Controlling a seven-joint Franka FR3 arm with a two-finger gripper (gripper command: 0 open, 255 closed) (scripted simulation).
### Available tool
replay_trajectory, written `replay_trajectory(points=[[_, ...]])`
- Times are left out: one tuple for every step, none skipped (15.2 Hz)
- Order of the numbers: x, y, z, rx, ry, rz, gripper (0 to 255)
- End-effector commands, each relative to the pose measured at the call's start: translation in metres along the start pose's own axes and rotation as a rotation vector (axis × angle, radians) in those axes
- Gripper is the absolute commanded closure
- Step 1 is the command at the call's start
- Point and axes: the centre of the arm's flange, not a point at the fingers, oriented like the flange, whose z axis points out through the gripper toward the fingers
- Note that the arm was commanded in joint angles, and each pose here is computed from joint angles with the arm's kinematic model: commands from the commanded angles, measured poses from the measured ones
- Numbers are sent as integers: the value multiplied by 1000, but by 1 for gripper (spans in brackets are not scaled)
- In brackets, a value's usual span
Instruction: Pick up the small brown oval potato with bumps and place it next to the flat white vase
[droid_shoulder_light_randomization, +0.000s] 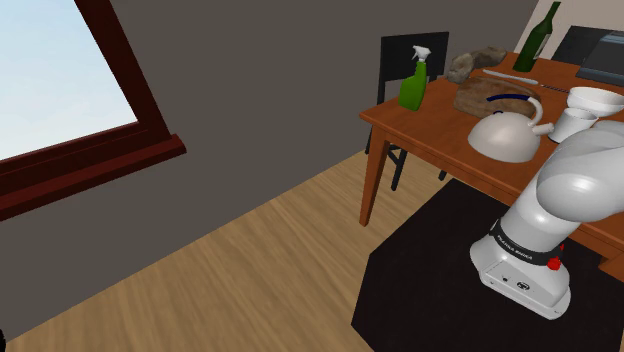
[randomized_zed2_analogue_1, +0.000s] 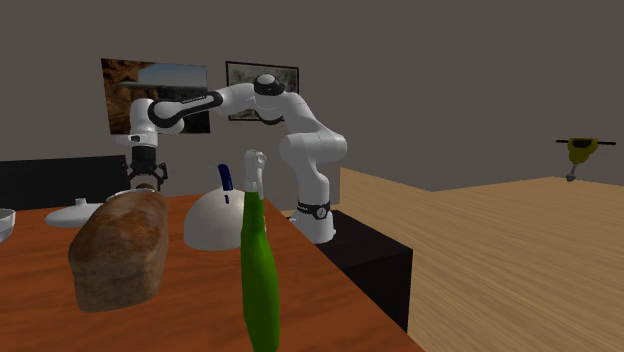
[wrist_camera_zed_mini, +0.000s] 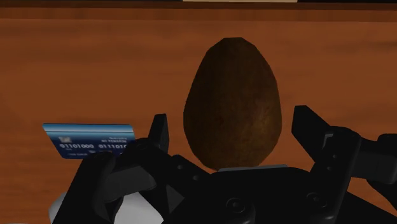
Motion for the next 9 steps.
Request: replay_trajectory(points=[[0,0,-13,0,0,0,0],[0,0,-26,0,0,0,0],[0,0,-40,0,0,0,0],[0,0,-50,0,0,0,0],[0,0,-50,0,0,0,0],[0,0,-50,0,0,0,0],[0,0,-50,0,0,0,0],[0,0,-50,0,0,0,0],[0,0,-50,0,0,0,0]])
